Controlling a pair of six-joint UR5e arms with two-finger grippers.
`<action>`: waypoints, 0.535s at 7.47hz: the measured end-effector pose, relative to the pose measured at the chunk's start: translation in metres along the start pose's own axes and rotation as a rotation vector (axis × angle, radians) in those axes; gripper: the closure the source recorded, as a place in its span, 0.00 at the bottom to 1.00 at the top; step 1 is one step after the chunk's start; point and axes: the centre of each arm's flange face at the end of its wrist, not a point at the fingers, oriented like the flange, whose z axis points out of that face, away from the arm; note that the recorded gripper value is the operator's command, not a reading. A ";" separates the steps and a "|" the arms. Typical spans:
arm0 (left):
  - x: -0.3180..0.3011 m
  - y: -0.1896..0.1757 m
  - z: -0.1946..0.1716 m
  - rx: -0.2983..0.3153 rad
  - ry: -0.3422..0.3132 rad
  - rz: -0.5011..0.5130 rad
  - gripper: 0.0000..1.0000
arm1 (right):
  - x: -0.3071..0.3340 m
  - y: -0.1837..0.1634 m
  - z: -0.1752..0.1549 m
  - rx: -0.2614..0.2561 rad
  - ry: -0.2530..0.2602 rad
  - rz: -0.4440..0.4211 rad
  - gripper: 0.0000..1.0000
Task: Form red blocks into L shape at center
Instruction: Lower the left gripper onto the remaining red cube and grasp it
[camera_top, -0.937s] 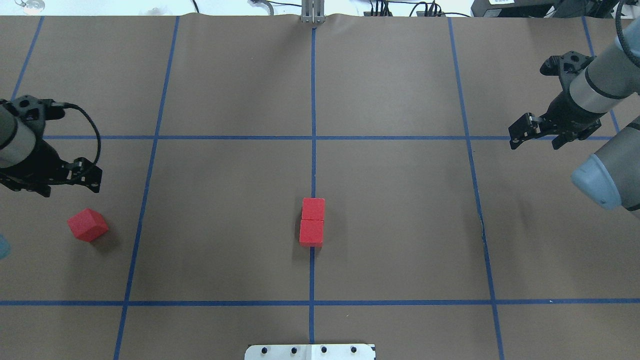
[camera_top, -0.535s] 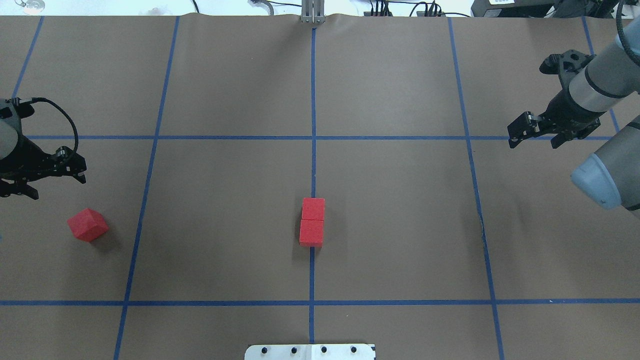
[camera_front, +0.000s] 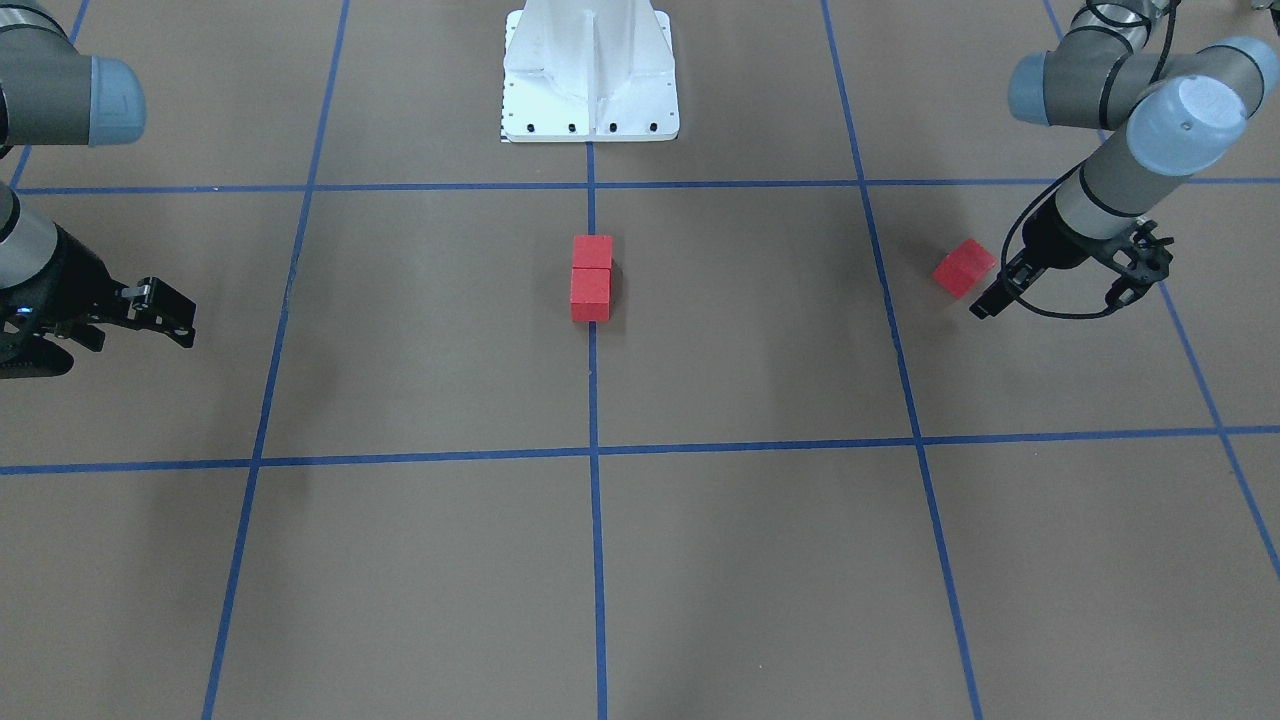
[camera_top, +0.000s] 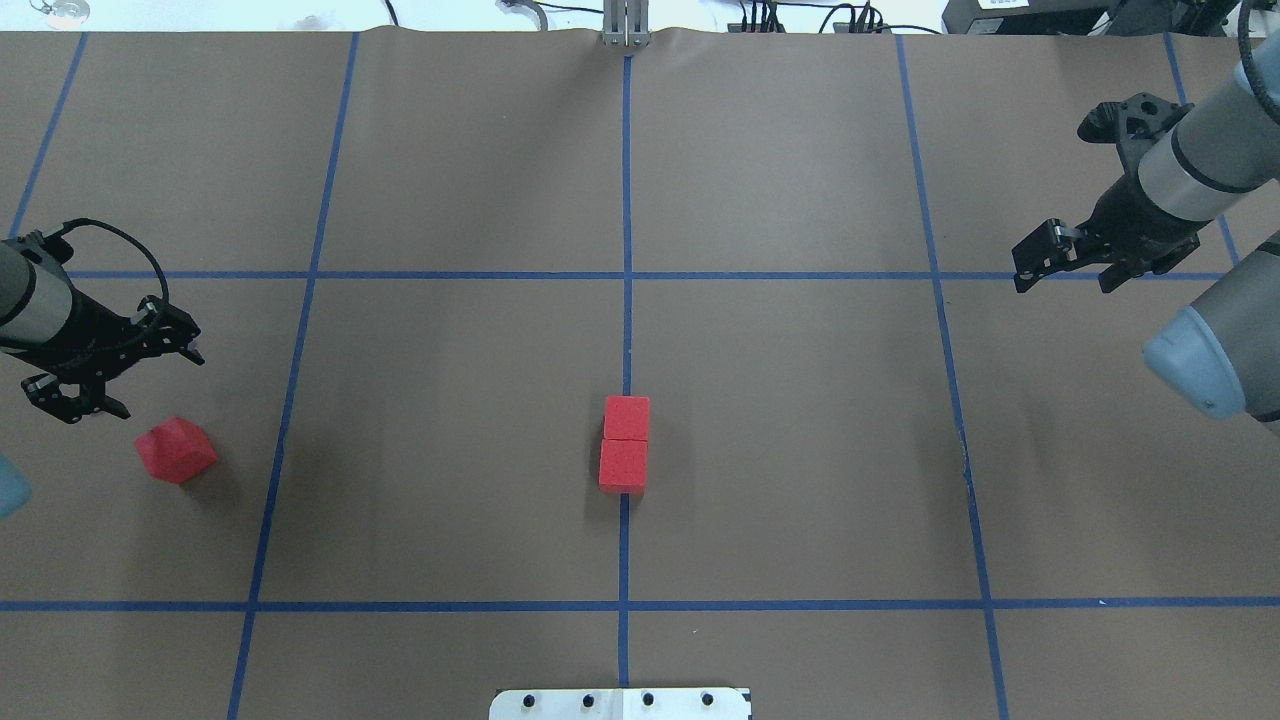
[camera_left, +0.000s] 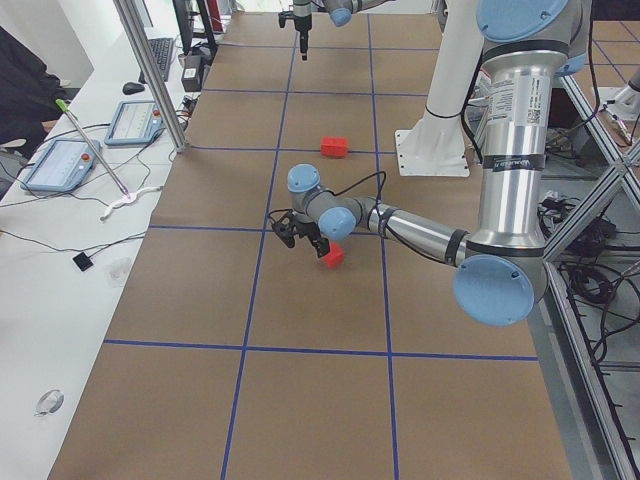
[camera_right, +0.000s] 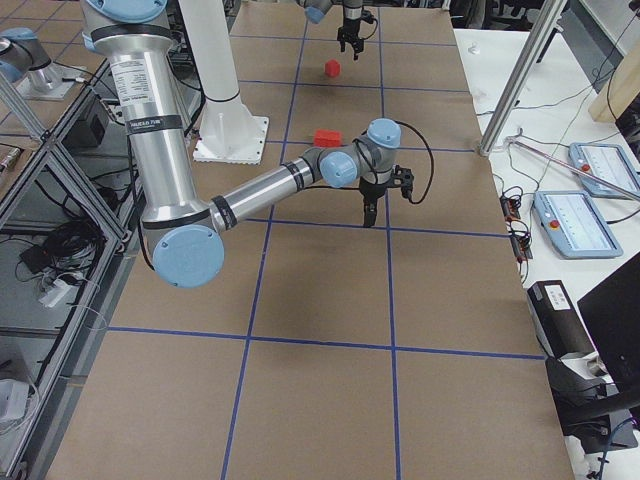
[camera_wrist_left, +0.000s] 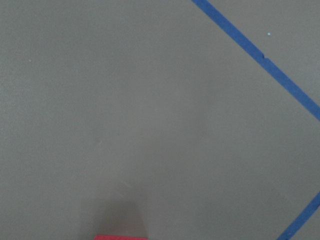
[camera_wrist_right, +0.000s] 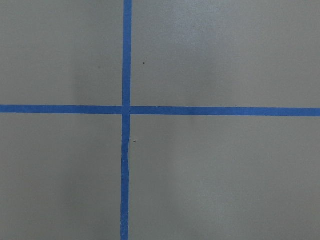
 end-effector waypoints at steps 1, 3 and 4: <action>-0.002 0.005 0.006 -0.008 -0.011 0.004 0.01 | 0.000 0.000 0.000 0.000 0.001 -0.001 0.00; -0.006 0.011 0.010 -0.015 -0.020 0.012 0.01 | -0.001 0.000 0.000 0.001 0.001 -0.001 0.00; -0.011 0.012 0.010 -0.016 -0.024 0.013 0.01 | -0.001 0.000 0.000 0.001 0.000 -0.002 0.00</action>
